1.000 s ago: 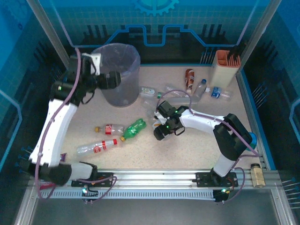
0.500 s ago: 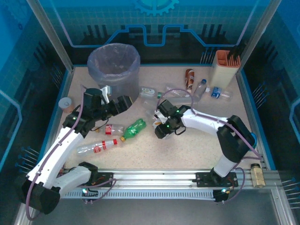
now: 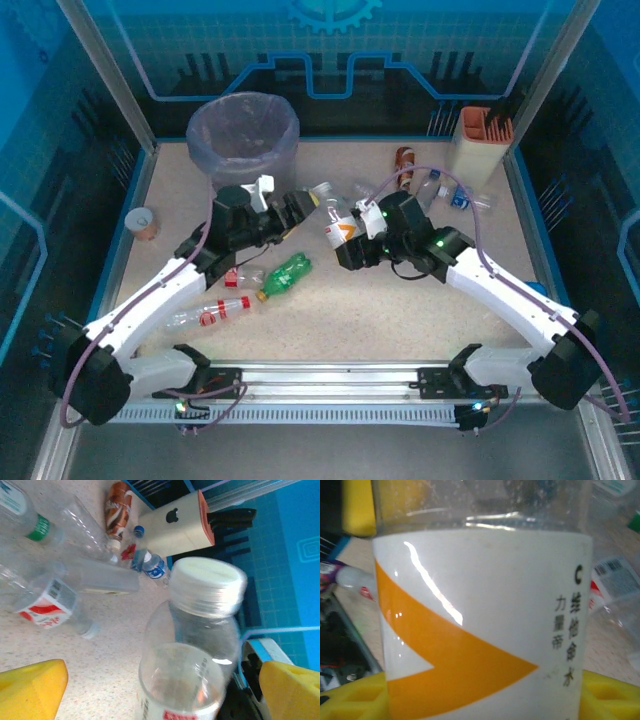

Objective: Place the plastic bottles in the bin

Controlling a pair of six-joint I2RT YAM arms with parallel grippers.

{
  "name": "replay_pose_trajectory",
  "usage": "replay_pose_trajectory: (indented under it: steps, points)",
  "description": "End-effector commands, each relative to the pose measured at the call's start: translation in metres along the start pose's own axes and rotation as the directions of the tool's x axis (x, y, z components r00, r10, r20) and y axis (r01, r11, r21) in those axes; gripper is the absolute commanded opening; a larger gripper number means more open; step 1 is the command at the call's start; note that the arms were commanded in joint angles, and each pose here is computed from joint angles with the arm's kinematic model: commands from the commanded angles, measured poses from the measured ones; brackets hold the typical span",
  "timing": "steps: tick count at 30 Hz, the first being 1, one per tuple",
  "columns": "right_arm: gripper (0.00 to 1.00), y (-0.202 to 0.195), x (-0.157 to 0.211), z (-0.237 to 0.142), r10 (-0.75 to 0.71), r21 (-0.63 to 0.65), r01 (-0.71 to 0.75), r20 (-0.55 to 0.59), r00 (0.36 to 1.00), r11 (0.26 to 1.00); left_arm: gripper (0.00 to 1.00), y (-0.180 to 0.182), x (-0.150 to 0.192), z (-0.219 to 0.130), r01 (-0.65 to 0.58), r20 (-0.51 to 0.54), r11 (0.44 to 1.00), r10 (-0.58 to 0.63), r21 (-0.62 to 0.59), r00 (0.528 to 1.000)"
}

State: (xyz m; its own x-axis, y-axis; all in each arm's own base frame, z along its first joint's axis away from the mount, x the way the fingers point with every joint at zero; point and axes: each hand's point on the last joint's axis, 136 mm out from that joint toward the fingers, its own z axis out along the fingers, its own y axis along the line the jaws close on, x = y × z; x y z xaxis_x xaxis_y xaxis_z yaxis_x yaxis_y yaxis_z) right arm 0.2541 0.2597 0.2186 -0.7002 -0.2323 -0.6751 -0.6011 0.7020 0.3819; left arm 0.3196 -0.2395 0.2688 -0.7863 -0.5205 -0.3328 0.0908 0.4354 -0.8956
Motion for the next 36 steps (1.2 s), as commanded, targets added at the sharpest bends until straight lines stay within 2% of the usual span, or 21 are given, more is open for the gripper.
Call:
replay_pose_trajectory:
  steps: [1,5,10,15,17,20,27,32,36]
  points:
    - [0.56,0.020,-0.015,0.001,0.020,-0.124,-0.010,0.080,0.997,0.992,0.99,-0.025,0.005,0.014,0.029,-0.008,0.993,-0.028,0.117,1.000]
    - [0.56,0.025,-0.018,0.007,0.034,-0.169,-0.018,0.095,0.995,0.985,0.99,-0.035,0.013,0.031,0.062,-0.038,0.982,-0.056,0.176,0.998]
    - [0.56,0.024,-0.020,0.012,0.050,-0.182,-0.029,0.114,0.992,0.983,0.98,-0.030,0.014,0.038,0.074,-0.035,0.983,-0.069,0.167,0.997]
    - [0.57,0.026,-0.022,0.015,0.053,-0.198,-0.028,0.119,0.992,0.980,0.75,-0.025,0.014,0.043,0.079,-0.039,0.986,-0.074,0.148,0.996]
    - [0.59,0.025,-0.023,0.015,0.054,-0.197,-0.031,0.116,0.992,0.980,0.69,-0.023,0.014,0.043,0.074,-0.038,0.988,-0.069,0.134,0.997]
    - [0.65,0.024,-0.023,0.015,0.057,-0.201,-0.034,0.109,0.992,0.979,0.62,-0.024,0.013,0.043,0.062,-0.036,0.990,-0.057,0.129,0.998]
    - [1.00,0.015,-0.022,0.001,0.081,-0.222,-0.061,0.084,0.993,0.973,0.61,-0.024,0.008,0.042,0.028,-0.032,0.994,-0.024,0.101,0.999]
    - [1.00,-0.010,-0.026,-0.029,0.123,-0.181,-0.098,0.137,0.983,0.979,0.57,-0.032,-0.001,0.035,-0.059,-0.012,0.996,0.060,0.067,0.998]
    - [1.00,-0.042,-0.020,-0.050,0.204,-0.121,-0.185,0.176,0.963,0.975,0.54,-0.055,-0.024,0.016,-0.227,0.029,0.973,0.227,0.031,0.974]
